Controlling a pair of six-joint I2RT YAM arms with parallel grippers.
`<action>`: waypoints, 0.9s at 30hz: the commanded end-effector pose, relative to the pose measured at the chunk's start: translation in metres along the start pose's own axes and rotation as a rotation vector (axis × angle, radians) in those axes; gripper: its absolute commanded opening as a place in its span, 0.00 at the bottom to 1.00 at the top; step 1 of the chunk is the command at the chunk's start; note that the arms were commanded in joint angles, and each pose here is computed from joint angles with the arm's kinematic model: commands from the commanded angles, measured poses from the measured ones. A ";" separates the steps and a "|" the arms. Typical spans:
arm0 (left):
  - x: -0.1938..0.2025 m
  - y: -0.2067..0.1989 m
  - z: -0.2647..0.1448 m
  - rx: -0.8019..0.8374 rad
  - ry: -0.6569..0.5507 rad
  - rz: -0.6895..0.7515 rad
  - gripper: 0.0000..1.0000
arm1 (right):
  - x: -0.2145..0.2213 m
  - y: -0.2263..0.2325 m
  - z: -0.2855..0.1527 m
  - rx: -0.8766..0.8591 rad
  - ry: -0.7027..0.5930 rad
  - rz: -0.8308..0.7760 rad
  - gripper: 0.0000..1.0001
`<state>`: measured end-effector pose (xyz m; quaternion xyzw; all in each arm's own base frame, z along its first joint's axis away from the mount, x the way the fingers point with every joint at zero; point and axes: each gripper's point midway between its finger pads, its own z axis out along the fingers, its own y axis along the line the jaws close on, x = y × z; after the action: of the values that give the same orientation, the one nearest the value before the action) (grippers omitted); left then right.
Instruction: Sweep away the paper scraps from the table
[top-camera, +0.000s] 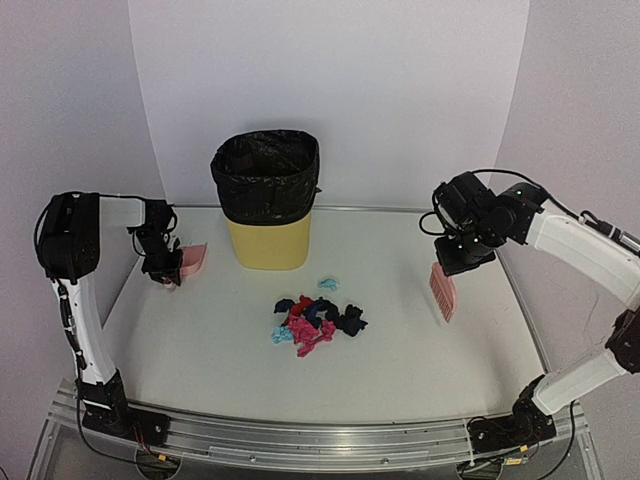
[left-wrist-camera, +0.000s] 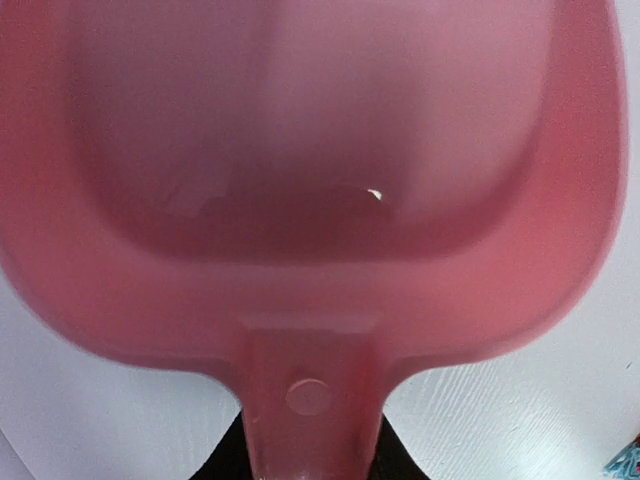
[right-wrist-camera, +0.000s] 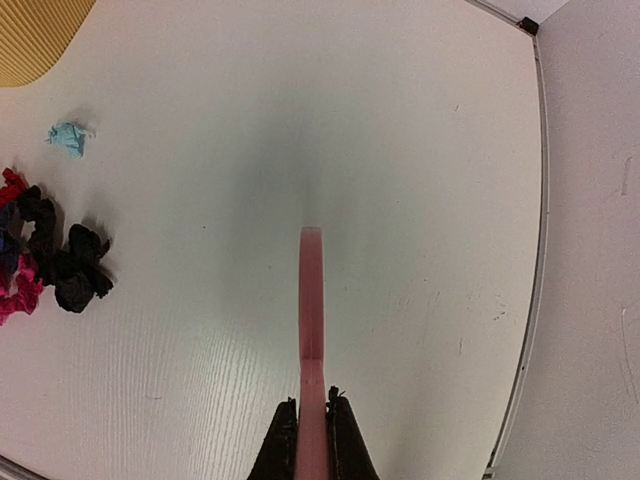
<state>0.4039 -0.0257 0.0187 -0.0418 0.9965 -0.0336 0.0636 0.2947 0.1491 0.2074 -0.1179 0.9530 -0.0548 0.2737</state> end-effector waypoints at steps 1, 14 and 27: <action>-0.007 0.006 -0.006 -0.042 -0.004 -0.018 0.19 | -0.005 -0.002 -0.011 -0.024 -0.038 0.025 0.00; 0.020 0.000 -0.097 -0.097 -0.151 -0.197 0.00 | 0.000 0.005 -0.012 -0.068 -0.025 -0.001 0.00; 0.162 -0.026 -0.137 0.000 -0.064 -0.219 0.00 | 0.009 0.027 -0.004 -0.175 0.039 -0.052 0.00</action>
<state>0.2749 -0.0567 0.1344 -0.1321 0.9824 -0.0212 0.1302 0.2813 0.1641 0.2020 -0.1497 0.9568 -0.0055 0.2492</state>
